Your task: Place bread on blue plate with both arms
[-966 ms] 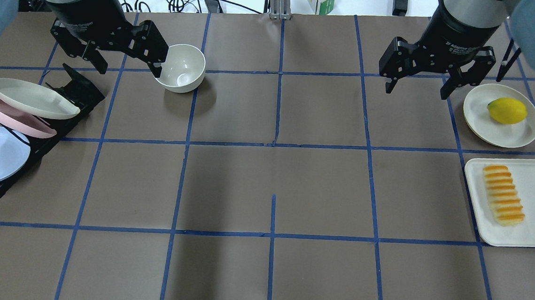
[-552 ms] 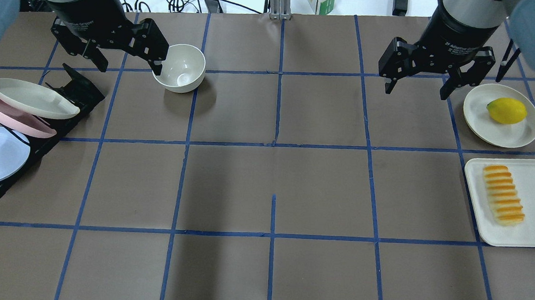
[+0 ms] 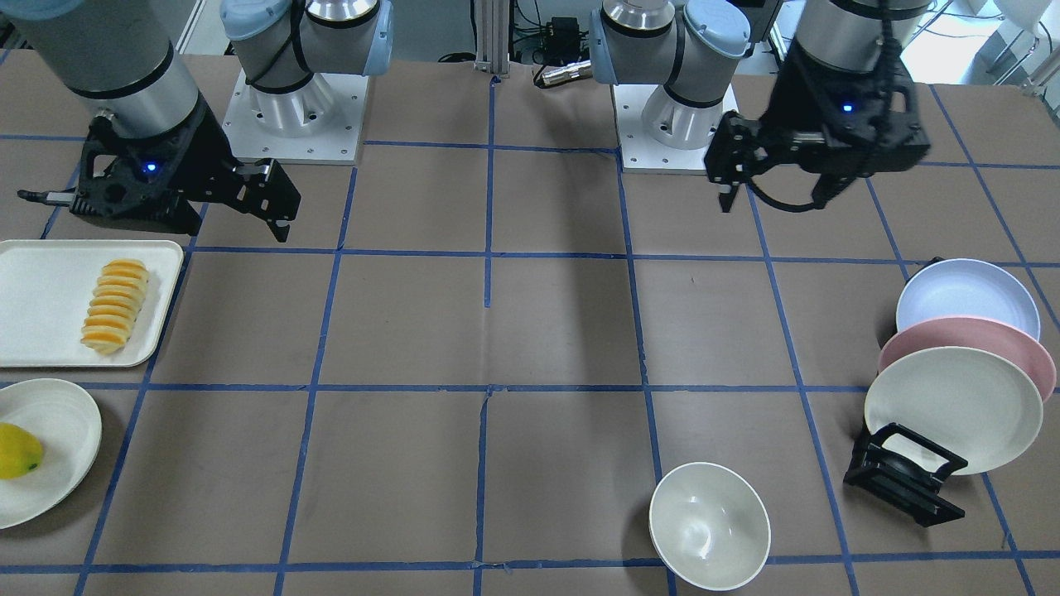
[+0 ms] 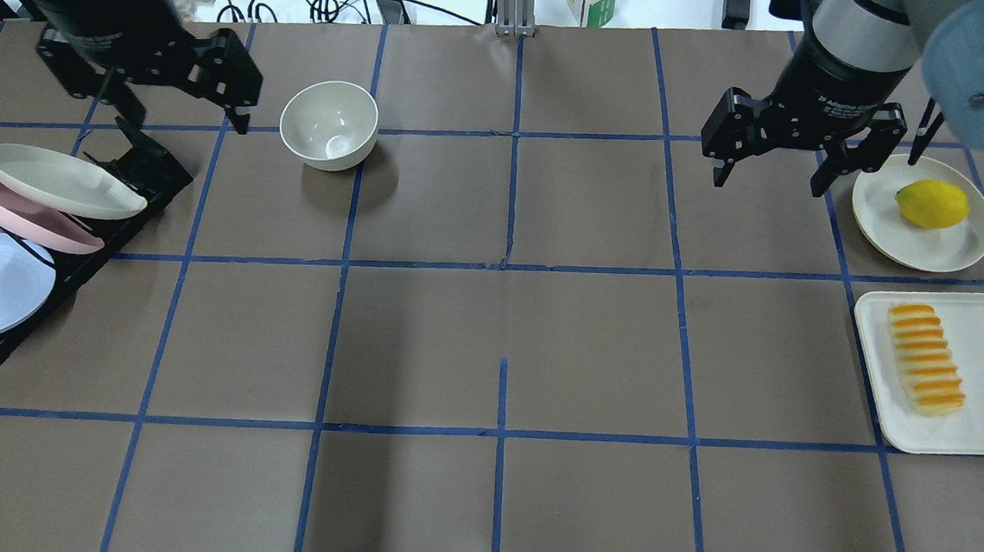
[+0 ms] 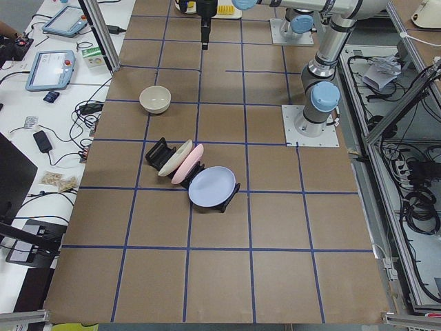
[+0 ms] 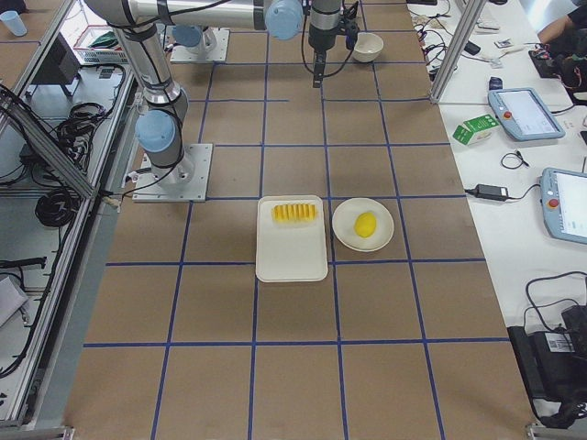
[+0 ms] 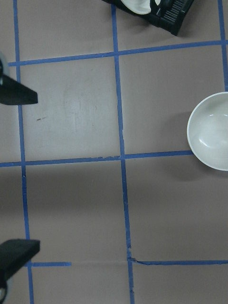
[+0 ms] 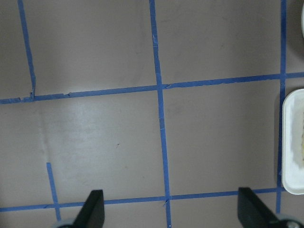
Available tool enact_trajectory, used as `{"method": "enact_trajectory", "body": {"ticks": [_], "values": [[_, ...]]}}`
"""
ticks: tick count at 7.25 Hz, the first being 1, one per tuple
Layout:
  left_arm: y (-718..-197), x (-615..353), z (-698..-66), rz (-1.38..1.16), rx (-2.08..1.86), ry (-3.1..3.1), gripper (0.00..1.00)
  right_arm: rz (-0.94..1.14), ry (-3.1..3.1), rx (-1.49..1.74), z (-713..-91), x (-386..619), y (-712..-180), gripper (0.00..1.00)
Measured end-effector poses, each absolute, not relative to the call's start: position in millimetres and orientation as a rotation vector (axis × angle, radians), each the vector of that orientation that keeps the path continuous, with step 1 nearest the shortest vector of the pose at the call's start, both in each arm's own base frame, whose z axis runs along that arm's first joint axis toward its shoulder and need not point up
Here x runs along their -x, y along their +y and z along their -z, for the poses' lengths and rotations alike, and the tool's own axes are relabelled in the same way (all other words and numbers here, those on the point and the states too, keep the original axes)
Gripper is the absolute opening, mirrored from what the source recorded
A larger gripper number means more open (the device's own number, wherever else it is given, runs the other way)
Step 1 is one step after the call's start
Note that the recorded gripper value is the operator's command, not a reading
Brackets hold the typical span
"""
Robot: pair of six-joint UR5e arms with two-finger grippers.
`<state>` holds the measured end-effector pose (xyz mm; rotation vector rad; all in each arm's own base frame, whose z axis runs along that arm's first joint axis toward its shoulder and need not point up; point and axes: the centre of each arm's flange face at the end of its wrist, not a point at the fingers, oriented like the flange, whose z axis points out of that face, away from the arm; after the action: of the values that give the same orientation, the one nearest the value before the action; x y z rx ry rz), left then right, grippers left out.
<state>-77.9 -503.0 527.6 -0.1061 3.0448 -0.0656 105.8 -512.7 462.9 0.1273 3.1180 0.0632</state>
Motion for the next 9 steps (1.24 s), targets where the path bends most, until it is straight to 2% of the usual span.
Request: {"method": "enact_trajectory", "body": {"ticks": [4,7,9], "values": [[-495.9,-108.9,-485.4,-0.109,0.494,2.994,1.00,-0.155,3.166,-0.156,-402.6,59.9,-519.4,1.00],[-442.5,-281.9,-411.0,-0.197,0.686,3.015,1.00,-0.137,3.219,-0.106,-331.9,130.9,-499.1,1.00],[-429.3,-342.9,-369.9,-0.176,0.725,3.001,1.00,-0.148,3.208,-0.084,-277.4,172.3,-491.4,1.00]]}}
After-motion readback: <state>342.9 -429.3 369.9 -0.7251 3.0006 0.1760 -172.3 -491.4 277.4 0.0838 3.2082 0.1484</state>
